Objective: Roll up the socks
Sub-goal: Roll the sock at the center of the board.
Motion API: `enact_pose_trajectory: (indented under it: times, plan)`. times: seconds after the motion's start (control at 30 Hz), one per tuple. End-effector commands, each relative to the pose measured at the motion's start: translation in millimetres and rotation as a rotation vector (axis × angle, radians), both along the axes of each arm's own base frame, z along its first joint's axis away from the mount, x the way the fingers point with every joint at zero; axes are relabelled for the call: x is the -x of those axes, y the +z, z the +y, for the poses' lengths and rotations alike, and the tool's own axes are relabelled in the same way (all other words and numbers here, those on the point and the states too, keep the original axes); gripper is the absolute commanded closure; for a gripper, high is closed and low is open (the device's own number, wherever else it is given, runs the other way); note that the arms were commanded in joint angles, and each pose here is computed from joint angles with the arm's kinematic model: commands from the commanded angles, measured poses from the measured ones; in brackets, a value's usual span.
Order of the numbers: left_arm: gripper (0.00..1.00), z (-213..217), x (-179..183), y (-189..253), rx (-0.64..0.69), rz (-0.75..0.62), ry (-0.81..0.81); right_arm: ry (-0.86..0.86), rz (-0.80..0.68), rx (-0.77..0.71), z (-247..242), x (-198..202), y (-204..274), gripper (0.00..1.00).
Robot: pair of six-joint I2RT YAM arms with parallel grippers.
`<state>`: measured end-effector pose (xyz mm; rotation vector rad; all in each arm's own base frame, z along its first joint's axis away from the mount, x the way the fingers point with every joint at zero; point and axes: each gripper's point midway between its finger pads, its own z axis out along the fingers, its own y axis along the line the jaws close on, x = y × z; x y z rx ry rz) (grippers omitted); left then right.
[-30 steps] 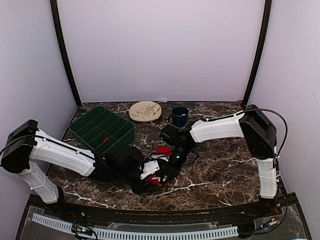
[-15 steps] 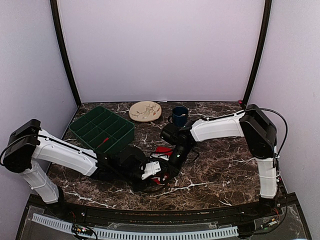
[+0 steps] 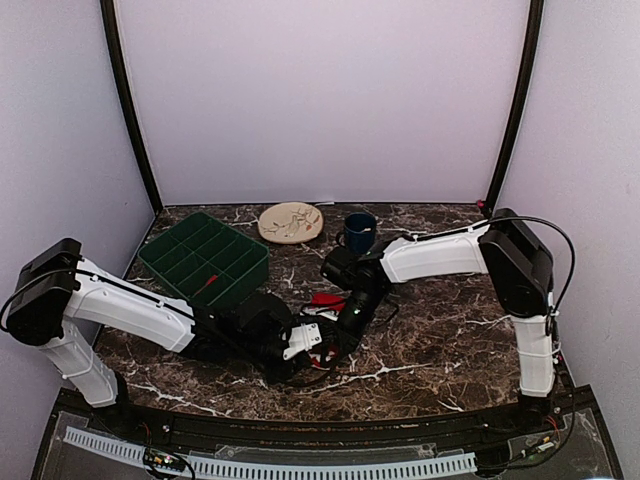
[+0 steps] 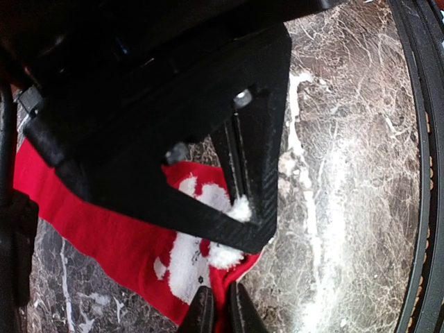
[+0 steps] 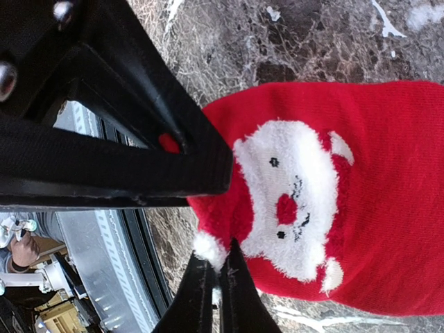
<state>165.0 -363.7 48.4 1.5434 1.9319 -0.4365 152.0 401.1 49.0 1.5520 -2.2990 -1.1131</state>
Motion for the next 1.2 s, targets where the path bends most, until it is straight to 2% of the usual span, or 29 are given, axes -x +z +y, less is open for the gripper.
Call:
enact_pose_trajectory:
  times: [0.0, 0.07, 0.2, 0.4, 0.77, 1.17]
  plan:
    - [0.93, 6.2, 9.9, -4.9, -0.014, 0.037, -0.012, -0.011, 0.023, -0.015, 1.5, -5.5, 2.7, 0.95]
    - [0.94, 7.2, 10.5, -6.1, -0.017, 0.043, -0.007, -0.025, 0.03, -0.025, 0.4, -7.2, 4.8, 0.92]
    - [0.95, 6.9, 13.2, -7.6, -0.01, 0.062, -0.006, -0.061, 0.048, -0.056, -1.2, -10.5, 10.7, 0.77]
    - [0.97, 6.8, 15.9, -9.7, -0.007, 0.09, 0.002, -0.094, 0.068, -0.077, -4.7, -9.9, 9.9, 0.7]
    - [0.99, 4.6, 18.0, -14.9, -0.028, 0.15, 0.013, -0.186, 0.05, -0.157, -12.1, -20.8, 22.7, 0.7]
    - [1.0, 3.6, 8.8, -13.5, -0.002, 0.429, 0.044, -0.342, -0.14, -0.148, -38.9, -37.5, 16.1, 0.71]
